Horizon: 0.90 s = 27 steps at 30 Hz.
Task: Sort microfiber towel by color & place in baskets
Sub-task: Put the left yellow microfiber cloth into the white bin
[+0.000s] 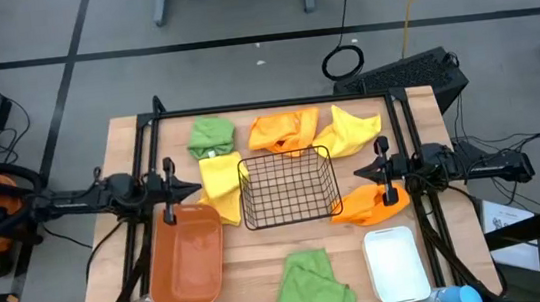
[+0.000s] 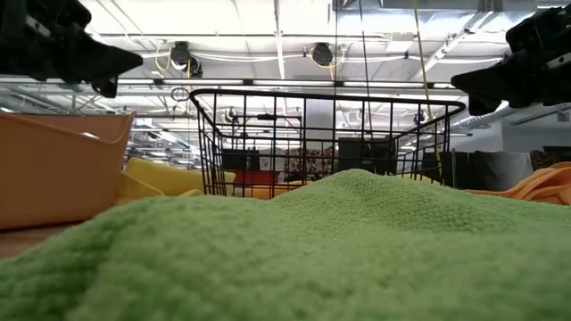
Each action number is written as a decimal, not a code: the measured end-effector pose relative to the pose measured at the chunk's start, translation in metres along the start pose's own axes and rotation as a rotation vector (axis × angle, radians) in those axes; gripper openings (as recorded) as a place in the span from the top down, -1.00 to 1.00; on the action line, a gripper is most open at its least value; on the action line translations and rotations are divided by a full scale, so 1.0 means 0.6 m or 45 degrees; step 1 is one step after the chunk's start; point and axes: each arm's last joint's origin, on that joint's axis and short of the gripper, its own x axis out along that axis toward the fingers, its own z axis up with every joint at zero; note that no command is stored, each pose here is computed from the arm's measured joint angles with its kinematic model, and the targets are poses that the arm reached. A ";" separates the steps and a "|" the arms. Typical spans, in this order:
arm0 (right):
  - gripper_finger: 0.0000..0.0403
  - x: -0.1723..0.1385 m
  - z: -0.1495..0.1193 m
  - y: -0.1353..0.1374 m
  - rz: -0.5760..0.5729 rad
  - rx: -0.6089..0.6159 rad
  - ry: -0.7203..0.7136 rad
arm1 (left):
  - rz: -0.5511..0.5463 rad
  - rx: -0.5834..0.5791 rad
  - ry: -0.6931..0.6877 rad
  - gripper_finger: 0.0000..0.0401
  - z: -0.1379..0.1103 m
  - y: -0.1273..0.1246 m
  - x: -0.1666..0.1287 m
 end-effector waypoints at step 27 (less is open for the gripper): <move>1.00 0.000 0.000 0.000 -0.001 0.000 -0.002 | 0.040 0.126 0.246 1.00 0.364 -0.003 0.078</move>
